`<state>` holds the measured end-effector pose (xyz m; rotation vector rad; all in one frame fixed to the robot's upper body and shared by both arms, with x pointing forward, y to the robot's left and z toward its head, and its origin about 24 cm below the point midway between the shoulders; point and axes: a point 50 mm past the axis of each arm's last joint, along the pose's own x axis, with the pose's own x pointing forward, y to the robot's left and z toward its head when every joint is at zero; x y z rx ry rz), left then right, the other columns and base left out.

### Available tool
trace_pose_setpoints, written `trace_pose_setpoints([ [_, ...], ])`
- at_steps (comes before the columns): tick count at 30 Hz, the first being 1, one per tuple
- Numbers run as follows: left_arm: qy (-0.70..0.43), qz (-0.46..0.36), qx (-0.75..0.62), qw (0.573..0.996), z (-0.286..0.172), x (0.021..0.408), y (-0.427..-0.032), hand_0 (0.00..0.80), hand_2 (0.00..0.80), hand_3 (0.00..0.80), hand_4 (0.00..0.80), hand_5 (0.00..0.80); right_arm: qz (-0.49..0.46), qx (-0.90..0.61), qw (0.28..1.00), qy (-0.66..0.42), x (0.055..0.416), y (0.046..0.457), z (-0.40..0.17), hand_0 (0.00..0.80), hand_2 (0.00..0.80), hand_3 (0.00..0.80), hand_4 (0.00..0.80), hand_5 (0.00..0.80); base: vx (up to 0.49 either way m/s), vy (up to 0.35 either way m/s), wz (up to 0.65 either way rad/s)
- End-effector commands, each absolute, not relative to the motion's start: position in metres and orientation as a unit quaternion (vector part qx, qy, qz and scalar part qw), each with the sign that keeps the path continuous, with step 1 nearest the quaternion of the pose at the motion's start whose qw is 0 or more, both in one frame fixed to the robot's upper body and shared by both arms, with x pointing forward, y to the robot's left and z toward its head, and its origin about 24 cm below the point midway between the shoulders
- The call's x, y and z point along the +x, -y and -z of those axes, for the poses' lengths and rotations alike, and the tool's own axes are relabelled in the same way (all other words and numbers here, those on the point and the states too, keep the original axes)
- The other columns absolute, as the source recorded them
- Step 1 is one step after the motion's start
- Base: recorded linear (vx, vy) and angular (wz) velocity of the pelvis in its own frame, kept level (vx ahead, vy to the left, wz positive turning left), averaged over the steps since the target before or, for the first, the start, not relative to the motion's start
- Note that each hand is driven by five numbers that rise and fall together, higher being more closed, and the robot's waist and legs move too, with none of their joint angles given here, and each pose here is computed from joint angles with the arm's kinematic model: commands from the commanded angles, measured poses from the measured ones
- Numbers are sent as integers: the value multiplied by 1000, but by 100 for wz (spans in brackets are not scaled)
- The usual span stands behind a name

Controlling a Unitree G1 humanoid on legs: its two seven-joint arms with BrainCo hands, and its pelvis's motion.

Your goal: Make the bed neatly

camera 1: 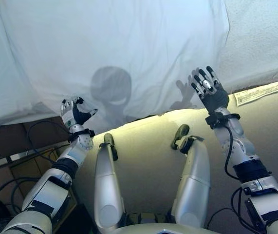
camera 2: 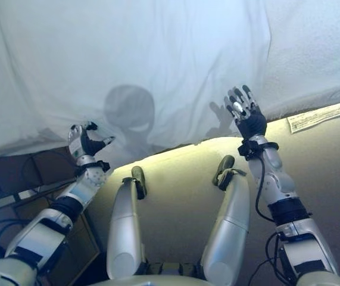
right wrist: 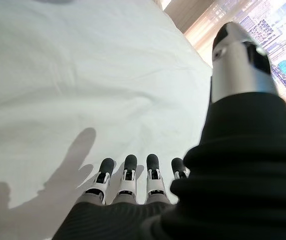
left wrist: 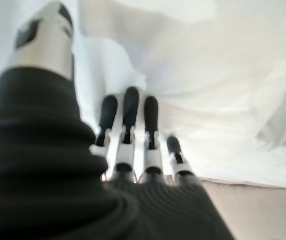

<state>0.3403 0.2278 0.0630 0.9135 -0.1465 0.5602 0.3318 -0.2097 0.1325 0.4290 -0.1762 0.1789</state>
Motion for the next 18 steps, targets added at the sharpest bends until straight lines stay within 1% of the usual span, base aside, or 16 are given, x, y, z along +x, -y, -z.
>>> trace_pose_setpoints([
  [1, 73, -276, 469, 836, -79, 345, -245, 0, 0, 0, 0, 0, -120, 229, 955, 145, 332, 197, -156, 0, 0, 0, 0, 0, -31, -45, -7],
  [5, 53, -282, 489, 824, -82, 348, -254, 0, 0, 0, 0, 0, -126, 229, 953, 152, 335, 194, -160, 0, 0, 0, 0, 0, -33, -48, -22],
  [11, 60, -290, 526, 797, -93, 351, -267, 0, 0, 0, 0, 0, -130, 227, 950, 167, 338, 201, -171, 0, 0, 0, 0, 0, -34, -5, -31],
  [14, 53, -302, 523, 795, -99, 352, -276, 0, 0, 0, 0, 0, -131, 229, 949, 172, 338, 207, -176, 0, 0, 0, 0, 0, -32, 55, 0],
  [18, 35, -297, 526, 796, -98, 351, -281, 0, 0, 0, 0, 0, -137, 231, 948, 173, 337, 213, -179, 0, 0, 0, 0, 0, -22, 29, -3],
])
